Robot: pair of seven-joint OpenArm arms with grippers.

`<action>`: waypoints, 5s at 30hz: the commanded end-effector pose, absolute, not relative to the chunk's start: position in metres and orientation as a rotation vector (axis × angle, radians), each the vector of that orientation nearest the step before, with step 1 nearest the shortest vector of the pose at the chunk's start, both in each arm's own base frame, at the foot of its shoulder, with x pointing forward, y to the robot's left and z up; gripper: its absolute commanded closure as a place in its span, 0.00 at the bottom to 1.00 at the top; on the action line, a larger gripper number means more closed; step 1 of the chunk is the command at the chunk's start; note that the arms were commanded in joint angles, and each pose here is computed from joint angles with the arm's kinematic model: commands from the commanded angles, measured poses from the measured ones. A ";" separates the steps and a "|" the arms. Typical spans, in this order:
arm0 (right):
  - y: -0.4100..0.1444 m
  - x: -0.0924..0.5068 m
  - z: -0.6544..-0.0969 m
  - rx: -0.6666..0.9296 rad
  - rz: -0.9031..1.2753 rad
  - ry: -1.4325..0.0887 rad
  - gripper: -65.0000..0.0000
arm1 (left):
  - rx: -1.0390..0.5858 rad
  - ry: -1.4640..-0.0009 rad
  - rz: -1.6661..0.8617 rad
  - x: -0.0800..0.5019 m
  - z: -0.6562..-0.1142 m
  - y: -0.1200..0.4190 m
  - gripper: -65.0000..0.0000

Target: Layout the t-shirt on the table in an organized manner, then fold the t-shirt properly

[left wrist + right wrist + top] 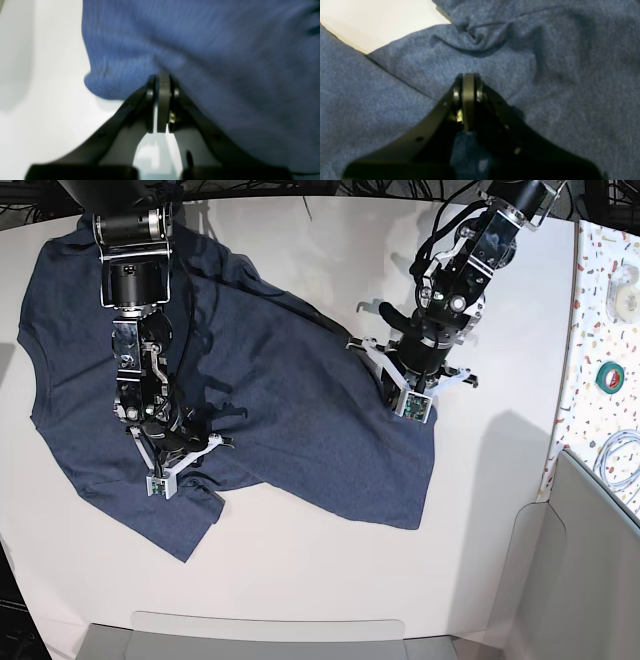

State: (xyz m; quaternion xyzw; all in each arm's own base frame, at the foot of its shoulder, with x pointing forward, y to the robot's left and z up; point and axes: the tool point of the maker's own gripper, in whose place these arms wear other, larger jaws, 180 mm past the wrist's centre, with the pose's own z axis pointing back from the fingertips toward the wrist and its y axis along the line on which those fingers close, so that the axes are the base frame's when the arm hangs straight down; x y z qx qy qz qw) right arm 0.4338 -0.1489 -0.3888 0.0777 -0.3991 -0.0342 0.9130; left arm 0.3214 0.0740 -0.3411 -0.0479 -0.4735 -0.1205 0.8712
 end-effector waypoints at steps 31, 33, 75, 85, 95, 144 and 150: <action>-0.150 0.436 -0.384 0.157 -0.064 -0.832 1.00 | -0.025 -0.754 -0.199 0.277 -0.403 0.107 0.59; -0.150 0.433 -0.387 0.157 -0.064 -0.826 1.00 | -0.035 -0.741 -0.232 0.278 -0.408 0.096 0.59; -0.151 0.432 -0.388 0.156 -0.063 -0.825 1.00 | 0.043 -0.861 -0.336 0.315 -0.388 0.100 1.00; -0.152 0.432 -0.388 0.154 -0.063 -0.826 1.00 | 0.104 -0.864 -0.172 0.300 -0.381 0.149 1.00; -0.150 0.432 -0.388 0.158 -0.063 -0.823 1.00 | 0.033 -0.874 -0.124 0.302 -0.381 0.120 0.61; -0.150 0.428 -0.392 0.157 -0.063 -0.815 1.00 | -0.041 -0.908 -0.320 0.311 -0.402 0.049 0.83; -0.150 0.425 -0.395 0.157 -0.064 -0.808 1.00 | -0.101 -0.977 -0.294 0.334 -0.377 0.019 0.83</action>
